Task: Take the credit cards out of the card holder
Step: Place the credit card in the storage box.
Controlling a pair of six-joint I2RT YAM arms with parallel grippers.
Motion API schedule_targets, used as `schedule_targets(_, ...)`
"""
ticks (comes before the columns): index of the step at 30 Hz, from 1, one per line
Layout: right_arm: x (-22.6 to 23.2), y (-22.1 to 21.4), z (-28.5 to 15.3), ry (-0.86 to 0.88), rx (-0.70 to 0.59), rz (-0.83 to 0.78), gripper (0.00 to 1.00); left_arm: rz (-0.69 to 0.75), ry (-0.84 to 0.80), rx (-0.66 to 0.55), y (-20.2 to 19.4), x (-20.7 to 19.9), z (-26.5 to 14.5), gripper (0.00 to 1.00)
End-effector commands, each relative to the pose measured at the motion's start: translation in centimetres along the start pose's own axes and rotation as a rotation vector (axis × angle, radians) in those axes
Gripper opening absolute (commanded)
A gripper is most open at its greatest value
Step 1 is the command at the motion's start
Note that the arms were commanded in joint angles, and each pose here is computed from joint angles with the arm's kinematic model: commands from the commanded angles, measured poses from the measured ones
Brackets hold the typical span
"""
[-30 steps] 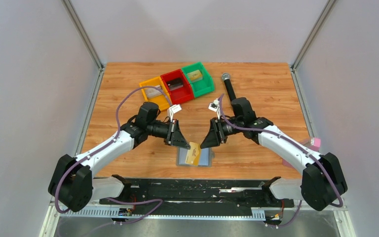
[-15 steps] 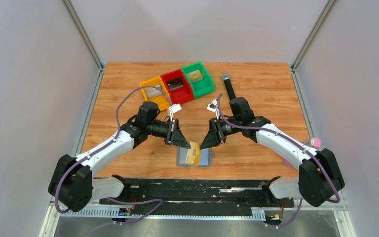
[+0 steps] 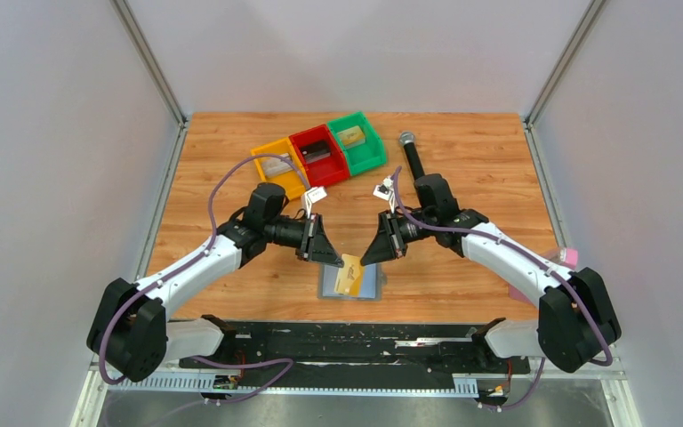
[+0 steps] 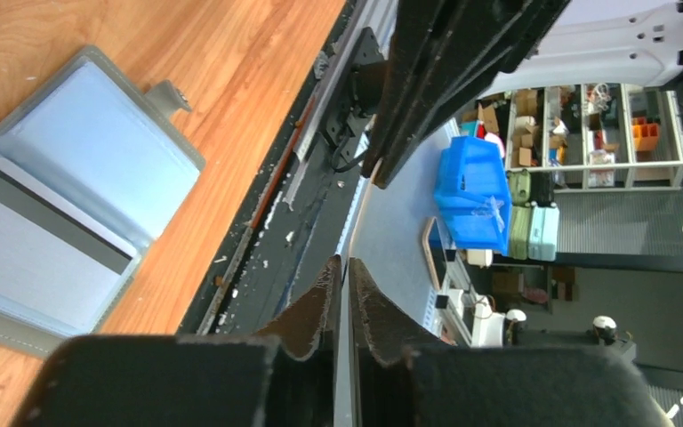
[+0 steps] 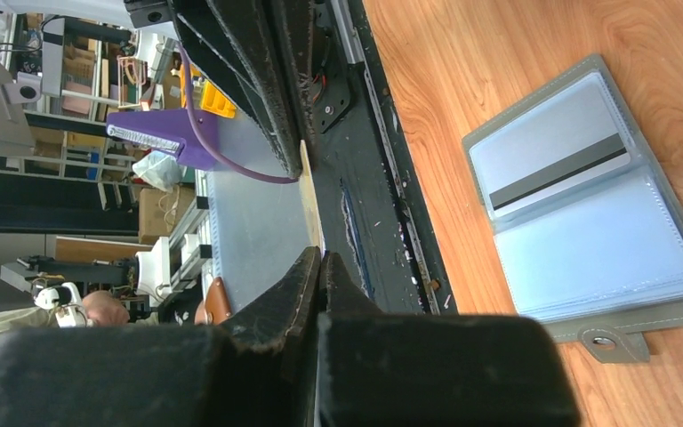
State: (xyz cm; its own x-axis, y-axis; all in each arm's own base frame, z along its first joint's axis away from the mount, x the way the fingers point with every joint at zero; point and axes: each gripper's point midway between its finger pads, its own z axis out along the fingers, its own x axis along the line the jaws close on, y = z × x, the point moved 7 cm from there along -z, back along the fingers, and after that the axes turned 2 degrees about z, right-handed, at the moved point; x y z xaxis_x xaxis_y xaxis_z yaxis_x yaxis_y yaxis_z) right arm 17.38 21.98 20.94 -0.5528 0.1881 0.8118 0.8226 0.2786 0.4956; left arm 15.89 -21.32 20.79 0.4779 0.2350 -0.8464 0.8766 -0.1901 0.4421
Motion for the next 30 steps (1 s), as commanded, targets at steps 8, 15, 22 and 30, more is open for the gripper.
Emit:
schedule_targets(8,0.6,2.5,-1.1,-0.086,-0.139,-0.068,0.00,0.078,0.288,-0.110,2.0,-0.3,-1.7,0.82)
schedule_targets(15,-1.3,7.3,-3.5,-0.197,-0.278,-0.012,0.00,0.135,0.605,-0.227,3.3,-0.8,-5.3,1.00)
schedule_targets(22,-5.0,16.3,-6.9,-0.463,-0.520,0.015,0.00,0.214,0.841,-0.322,3.9,-1.7,-8.8,1.00)
schedule_targets(30,-10.3,25.4,-9.0,-0.677,-0.727,0.014,0.00,0.255,0.937,-0.319,3.3,-1.7,-10.4,1.00)
